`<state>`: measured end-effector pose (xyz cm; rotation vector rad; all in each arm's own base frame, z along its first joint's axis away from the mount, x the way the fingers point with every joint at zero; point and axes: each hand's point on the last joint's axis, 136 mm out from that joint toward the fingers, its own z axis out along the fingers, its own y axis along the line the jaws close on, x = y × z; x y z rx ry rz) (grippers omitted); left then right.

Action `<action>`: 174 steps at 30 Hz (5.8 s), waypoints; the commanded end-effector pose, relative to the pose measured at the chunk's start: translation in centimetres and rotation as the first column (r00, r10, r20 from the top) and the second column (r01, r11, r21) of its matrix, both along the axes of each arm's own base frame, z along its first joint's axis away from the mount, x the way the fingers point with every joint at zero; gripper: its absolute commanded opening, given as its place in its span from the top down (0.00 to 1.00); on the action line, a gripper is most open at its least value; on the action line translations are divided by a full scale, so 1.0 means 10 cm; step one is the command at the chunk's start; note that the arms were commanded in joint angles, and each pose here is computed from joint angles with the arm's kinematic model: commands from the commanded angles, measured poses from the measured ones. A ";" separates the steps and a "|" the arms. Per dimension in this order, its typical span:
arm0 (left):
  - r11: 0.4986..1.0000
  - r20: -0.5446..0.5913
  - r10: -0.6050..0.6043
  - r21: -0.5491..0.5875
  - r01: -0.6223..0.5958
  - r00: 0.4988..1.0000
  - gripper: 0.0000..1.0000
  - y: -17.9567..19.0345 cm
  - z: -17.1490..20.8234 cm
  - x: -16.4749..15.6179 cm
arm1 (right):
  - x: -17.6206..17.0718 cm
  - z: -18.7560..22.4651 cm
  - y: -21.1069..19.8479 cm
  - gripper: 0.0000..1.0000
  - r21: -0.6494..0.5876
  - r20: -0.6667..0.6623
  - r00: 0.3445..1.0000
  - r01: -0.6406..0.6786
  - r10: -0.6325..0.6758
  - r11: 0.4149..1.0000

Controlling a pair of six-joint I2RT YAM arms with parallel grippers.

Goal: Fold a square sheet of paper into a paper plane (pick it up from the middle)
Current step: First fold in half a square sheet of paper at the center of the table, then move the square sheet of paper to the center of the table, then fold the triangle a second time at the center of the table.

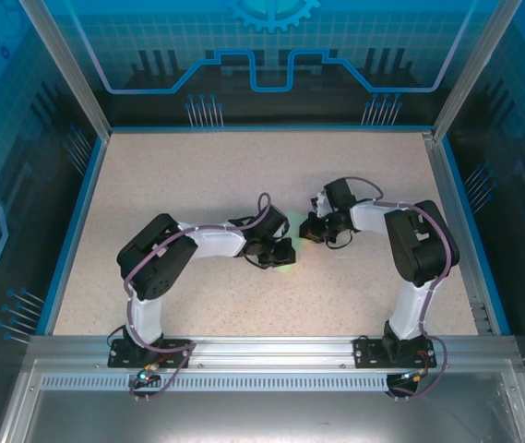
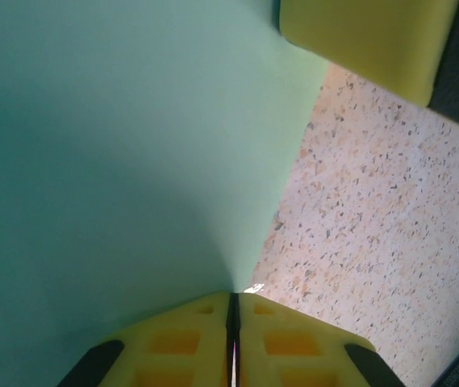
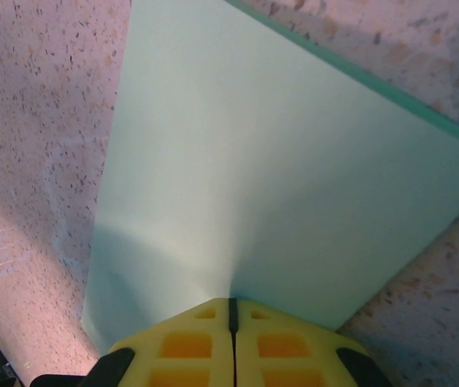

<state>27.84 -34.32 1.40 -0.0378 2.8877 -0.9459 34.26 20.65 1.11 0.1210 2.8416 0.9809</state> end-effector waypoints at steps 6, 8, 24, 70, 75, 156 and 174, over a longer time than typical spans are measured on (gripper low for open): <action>0.997 0.029 0.047 -0.055 -0.046 0.998 0.76 0.12 0.50 -0.05 | 0.13 -0.05 0.11 0.91 -0.142 0.042 0.996 -0.071 0.078 0.987; 0.993 0.047 0.102 -0.067 -0.099 0.994 0.69 0.26 0.62 0.04 | 0.08 -0.08 0.23 0.91 -0.139 0.036 0.991 -0.122 0.128 0.983; 0.932 -0.061 0.363 0.025 -0.362 0.930 0.40 1.26 0.36 0.10 | 0.22 0.48 0.04 0.66 -0.401 0.157 0.987 0.029 0.038 0.915; 0.970 -0.262 0.177 -0.115 -0.212 0.949 0.32 0.86 0.37 -0.47 | 0.04 -0.11 0.73 0.56 -0.375 -0.003 0.974 -0.213 0.228 0.902; 0.974 -0.271 0.153 -0.120 -0.191 0.950 0.34 0.76 0.34 -0.52 | 0.06 -0.12 0.69 0.56 -0.377 -0.007 0.978 -0.195 0.208 0.906; 0.987 -0.126 0.111 -0.100 -0.124 0.986 0.87 0.49 0.27 -0.08 | -0.67 0.51 0.56 0.64 0.021 0.035 0.968 -0.250 0.249 0.968; 0.986 -0.118 0.111 -0.108 -0.124 0.987 0.91 0.48 0.33 -0.07 | -0.77 0.32 0.66 0.74 0.011 -0.017 0.957 -0.290 0.291 0.957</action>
